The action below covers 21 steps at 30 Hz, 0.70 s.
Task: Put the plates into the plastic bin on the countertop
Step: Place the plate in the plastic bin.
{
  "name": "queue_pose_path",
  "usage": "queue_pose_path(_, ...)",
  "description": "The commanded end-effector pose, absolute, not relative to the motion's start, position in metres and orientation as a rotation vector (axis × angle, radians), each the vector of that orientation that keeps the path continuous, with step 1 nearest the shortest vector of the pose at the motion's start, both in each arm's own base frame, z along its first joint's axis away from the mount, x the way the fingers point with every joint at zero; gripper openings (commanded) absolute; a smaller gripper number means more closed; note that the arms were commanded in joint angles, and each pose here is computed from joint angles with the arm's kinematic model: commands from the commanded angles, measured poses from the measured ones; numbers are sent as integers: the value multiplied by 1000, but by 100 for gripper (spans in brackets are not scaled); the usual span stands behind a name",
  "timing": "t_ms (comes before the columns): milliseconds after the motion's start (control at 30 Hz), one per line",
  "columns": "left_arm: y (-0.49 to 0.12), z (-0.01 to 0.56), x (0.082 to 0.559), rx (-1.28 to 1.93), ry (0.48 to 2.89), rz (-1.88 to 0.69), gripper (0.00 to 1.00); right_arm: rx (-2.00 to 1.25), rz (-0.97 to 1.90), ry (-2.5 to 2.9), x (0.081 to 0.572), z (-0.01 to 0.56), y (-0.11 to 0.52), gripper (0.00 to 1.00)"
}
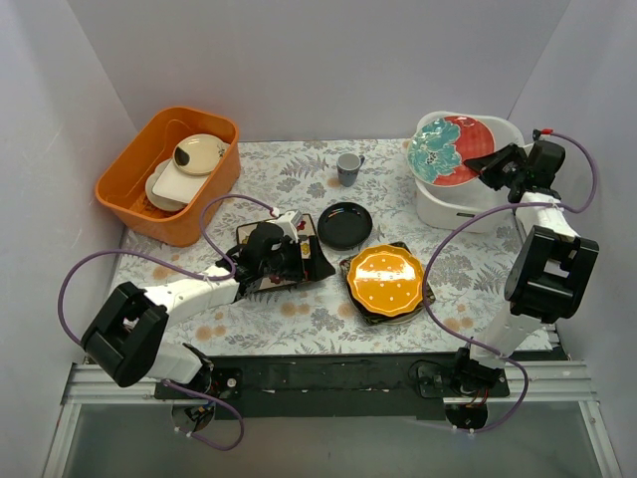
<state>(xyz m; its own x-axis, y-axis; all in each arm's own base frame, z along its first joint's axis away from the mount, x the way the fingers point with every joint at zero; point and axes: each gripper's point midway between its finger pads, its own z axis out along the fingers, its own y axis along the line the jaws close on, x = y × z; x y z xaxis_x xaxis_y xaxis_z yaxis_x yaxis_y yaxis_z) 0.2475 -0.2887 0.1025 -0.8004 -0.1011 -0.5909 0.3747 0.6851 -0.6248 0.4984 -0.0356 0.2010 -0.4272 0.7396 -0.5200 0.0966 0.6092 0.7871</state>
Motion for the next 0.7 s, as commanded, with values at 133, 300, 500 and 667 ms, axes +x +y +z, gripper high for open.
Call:
queue_pose_path(133,-292,117,248,241,2232,-1063,98,518,774,1644,501,305,-50,1)
queue_pose_path(300,-288,119,246,226,2225,-1060,98,563,755,1593,495,312,-63,1)
queue_pose_path(500,-284,117,243,204,2235,-1056,98,597,744,1592,495,306,-71,1)
queue_pose_path(667,-281,119,240,195,2235,-1052,98,616,743,1593,493,299,-76,1)
